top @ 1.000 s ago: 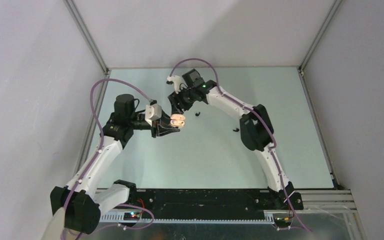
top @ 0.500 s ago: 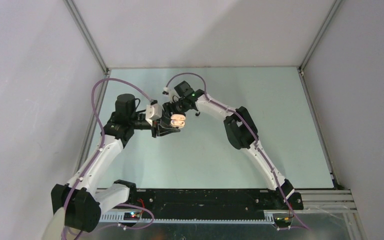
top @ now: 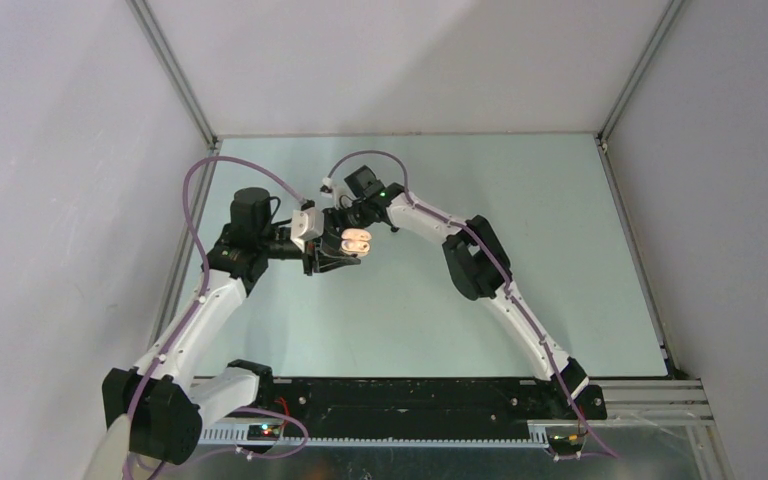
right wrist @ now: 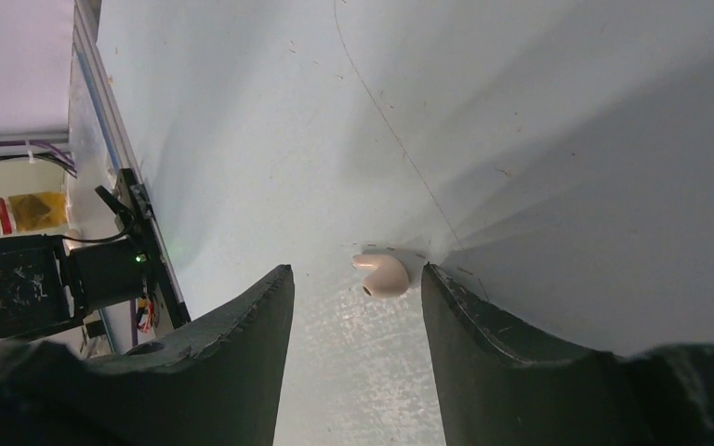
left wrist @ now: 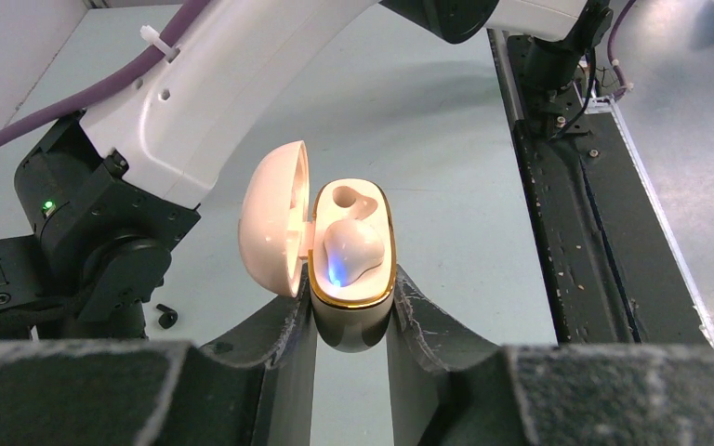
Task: Insert the wireless bluetooth earbuds into the charging case
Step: Pick up the earbud from the center of the board.
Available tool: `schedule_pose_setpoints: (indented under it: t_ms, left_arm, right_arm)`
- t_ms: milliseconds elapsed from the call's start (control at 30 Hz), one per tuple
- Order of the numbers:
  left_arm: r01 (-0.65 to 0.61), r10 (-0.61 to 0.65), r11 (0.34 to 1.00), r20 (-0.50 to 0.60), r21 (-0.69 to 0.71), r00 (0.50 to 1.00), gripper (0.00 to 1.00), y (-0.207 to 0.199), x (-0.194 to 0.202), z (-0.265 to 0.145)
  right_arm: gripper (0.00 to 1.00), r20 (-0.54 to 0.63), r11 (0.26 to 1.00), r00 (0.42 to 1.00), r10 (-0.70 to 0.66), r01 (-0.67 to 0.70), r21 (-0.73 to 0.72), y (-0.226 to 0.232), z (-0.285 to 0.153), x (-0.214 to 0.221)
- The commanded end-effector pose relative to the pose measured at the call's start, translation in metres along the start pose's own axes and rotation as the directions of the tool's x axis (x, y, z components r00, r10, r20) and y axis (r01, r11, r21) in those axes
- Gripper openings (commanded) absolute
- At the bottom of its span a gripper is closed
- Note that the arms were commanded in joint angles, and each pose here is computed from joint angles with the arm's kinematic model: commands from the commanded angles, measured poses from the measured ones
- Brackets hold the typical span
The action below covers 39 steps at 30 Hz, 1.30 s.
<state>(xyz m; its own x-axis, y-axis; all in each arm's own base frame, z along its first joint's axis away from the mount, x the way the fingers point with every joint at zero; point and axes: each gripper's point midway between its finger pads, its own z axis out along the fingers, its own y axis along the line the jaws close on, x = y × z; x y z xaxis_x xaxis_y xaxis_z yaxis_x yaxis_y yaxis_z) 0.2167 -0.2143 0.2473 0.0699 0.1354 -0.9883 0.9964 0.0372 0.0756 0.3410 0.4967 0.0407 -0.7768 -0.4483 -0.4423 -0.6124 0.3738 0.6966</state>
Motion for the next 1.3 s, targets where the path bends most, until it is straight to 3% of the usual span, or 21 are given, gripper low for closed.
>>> schedule_pose_setpoints:
  t_ms: [0, 233, 400, 833, 1033, 1267]
  left_arm:
    - [-0.076, 0.076, 0.997, 0.034, 0.018, 0.997, 0.00, 0.000, -0.019, -0.002]
    - [-0.073, 0.072, 0.997, 0.034, 0.019, 0.997, 0.00, 0.001, -0.017, -0.002]
    - [-0.072, 0.071, 0.997, 0.034, 0.021, 0.997, 0.00, 0.001, -0.016, -0.001]
    - [-0.070, 0.069, 0.997, 0.035, 0.024, 0.997, 0.00, 0.000, -0.016, -0.001]
    - [-0.071, 0.070, 0.997, 0.034, 0.023, 0.997, 0.00, 0.000, -0.015, -0.001]
    - [-0.073, 0.072, 0.997, 0.035, 0.021, 0.997, 0.00, 0.000, -0.016, -0.002]
  right_arm:
    - [0.58, -0.017, 1.000, 1.000, 0.013, -0.013, 0.003, -0.007, 0.017, 0.007]
    - [0.58, -0.015, 1.000, 1.000, 0.006, -0.006, 0.006, -0.010, 0.022, 0.005]
    - [0.51, -0.033, 1.000, 0.999, 0.023, -0.023, 0.001, -0.013, 0.018, 0.013]
    - [0.51, -0.041, 0.999, 0.999, 0.033, -0.033, 0.006, -0.015, -0.001, 0.029]
    - [0.58, -0.041, 0.996, 0.999, -0.019, 0.023, 0.087, -0.019, 0.000, 0.032]
    - [0.56, -0.056, 0.976, 0.996, -0.069, 0.079, 0.205, -0.025, 0.003, 0.037]
